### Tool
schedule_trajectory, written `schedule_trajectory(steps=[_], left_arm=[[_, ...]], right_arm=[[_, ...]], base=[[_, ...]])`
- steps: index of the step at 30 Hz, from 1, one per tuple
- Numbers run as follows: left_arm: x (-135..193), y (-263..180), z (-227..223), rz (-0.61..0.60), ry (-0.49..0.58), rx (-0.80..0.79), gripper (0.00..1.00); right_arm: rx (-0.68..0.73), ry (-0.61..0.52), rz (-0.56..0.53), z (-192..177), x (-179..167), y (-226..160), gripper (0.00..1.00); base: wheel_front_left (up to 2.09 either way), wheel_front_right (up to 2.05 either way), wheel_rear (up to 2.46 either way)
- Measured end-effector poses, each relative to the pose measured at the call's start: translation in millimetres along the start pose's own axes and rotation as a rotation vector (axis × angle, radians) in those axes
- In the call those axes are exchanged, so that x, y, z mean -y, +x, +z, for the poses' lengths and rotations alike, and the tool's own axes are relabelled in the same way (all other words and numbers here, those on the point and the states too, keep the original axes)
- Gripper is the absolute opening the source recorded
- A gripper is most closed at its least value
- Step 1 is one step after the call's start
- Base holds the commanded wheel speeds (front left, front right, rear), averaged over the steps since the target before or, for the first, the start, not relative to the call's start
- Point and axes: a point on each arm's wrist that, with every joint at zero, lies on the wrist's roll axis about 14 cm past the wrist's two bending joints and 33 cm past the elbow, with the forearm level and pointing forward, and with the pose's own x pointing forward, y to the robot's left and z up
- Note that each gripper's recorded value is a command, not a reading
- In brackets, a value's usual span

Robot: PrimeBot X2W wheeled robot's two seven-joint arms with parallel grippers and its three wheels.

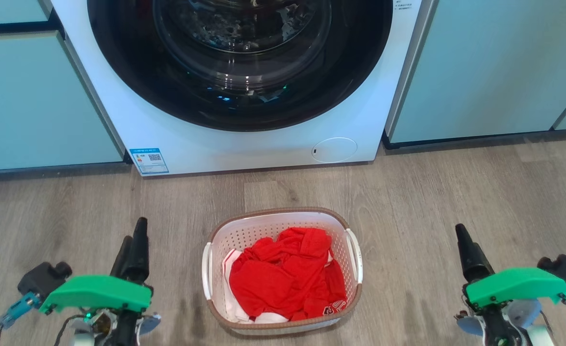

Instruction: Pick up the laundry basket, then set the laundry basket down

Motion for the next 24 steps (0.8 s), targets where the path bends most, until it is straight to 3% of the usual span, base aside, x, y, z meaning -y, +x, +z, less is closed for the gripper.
schedule_trajectory(steps=[24], left_arm=[[11.0,-5.8,-2.1,-0.015,0.338,0.029,1.00]], right_arm=[[-0.003,-0.304,0.072,-8.7,-19.0,0.1,1.00]], base=[[0.00,0.00,0.00]])
